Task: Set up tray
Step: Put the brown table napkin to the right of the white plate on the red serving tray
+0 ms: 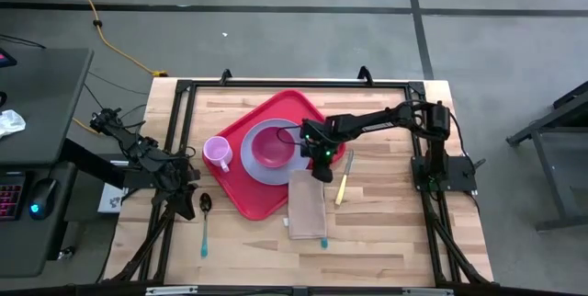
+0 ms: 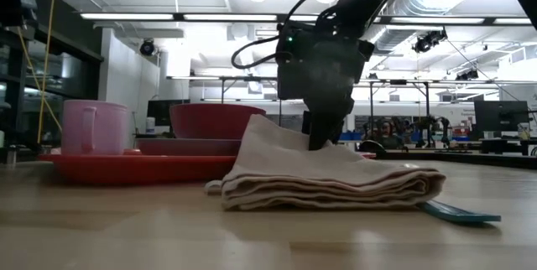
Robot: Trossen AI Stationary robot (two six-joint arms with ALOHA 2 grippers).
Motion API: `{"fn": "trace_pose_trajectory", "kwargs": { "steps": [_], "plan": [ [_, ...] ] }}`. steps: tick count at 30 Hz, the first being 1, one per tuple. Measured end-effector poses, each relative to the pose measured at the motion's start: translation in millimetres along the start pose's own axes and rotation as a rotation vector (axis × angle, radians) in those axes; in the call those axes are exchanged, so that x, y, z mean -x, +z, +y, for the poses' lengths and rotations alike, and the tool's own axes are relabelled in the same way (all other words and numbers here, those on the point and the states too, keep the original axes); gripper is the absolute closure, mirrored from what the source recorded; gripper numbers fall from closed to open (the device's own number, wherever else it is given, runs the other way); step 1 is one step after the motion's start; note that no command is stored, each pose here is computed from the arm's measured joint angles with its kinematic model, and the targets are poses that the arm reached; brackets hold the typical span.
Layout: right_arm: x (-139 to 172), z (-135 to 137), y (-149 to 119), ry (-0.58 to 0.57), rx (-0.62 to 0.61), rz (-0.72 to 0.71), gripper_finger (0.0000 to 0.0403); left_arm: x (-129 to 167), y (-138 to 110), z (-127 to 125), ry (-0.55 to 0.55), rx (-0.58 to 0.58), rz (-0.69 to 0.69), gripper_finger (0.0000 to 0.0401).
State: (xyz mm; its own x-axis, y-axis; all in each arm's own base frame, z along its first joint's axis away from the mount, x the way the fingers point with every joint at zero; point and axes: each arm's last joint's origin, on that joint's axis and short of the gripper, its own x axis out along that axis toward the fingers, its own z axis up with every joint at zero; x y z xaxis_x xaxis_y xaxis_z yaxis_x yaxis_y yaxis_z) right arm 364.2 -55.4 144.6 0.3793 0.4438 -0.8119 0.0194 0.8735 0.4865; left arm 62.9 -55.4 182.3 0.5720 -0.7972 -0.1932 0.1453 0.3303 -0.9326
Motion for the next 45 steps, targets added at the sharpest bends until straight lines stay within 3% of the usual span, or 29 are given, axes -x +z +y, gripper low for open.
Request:
{"fn": "trace_pose_trajectory", "kwargs": {
  "steps": [14, 30, 45],
  "plan": [
    [20.2, 25.1, 23.2, 0.002, 0.017, 0.044, 0.0402, 0.0, 0.0, 0.0, 0.0, -0.001, 0.0, 0.0284],
    [62.6, 91.9, 54.5, -0.132, 0.112, 0.106, 0.0403, 0.0, 0.0, 0.1, 0.001, -0.03, 0.0, 0.0284],
    [101.8, 146.9, 59.0, -0.248, 0.114, 0.145, 0.0403, 0.0, 0.0, 0.1, 0.001, -0.03, 0.0, 0.0284]
  ]
}}
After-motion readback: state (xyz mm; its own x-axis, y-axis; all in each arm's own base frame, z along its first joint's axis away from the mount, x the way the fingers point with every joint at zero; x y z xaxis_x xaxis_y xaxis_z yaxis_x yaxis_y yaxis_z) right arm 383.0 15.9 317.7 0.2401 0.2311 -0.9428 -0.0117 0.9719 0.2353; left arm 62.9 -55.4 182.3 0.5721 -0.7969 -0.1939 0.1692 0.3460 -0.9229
